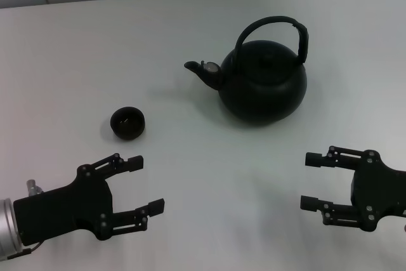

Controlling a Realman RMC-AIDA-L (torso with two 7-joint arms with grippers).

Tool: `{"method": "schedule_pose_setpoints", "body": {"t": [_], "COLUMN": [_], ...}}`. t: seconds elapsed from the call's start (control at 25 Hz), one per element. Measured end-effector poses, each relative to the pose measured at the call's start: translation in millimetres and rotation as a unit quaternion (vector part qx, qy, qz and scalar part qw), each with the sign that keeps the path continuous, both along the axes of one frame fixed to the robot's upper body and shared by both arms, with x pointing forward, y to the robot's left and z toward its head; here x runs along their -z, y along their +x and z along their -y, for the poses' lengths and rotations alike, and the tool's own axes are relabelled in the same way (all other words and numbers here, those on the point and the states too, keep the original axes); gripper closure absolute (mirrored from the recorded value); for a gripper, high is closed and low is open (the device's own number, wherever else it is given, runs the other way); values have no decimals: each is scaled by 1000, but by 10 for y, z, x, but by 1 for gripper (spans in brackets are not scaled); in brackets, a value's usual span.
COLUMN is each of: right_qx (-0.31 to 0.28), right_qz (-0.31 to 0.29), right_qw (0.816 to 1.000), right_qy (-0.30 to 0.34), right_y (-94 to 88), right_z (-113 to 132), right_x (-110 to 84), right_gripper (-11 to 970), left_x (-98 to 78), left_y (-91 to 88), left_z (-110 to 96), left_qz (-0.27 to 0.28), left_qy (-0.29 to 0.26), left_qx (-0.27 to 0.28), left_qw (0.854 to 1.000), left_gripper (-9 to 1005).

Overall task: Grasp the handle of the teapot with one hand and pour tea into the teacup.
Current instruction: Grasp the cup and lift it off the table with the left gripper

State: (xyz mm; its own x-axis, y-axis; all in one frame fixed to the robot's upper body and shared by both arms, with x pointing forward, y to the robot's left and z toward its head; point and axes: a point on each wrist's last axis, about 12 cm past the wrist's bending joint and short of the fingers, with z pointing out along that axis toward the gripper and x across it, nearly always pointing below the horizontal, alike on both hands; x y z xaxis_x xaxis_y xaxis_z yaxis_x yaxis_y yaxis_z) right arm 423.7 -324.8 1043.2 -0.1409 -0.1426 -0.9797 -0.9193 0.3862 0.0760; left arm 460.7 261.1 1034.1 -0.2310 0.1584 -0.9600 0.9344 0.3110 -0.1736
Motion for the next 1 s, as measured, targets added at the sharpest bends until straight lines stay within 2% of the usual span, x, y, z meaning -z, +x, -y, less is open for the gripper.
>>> {"method": "schedule_pose_setpoints", "body": {"t": [0.64, 0.8, 1.0], "right_qx": [4, 4, -1], "right_qz": [2, 5, 7], "right_qw": [1000, 1000, 1000], "right_qy": [13, 23, 28], "right_y": [36, 54, 100], "right_z": [-27, -62, -102], "right_x": [-14, -14, -24], "right_gripper": [249, 249, 249], "left_x": [6, 40, 105], "left_y": [20, 83, 180], "left_z": [-19, -10, 126], "left_qz": [3, 8, 40], "left_qy": [6, 14, -19], "left_qx": [-9, -40, -83], "left_qw": [1000, 999, 996], "left_gripper": [126, 126, 125]}}
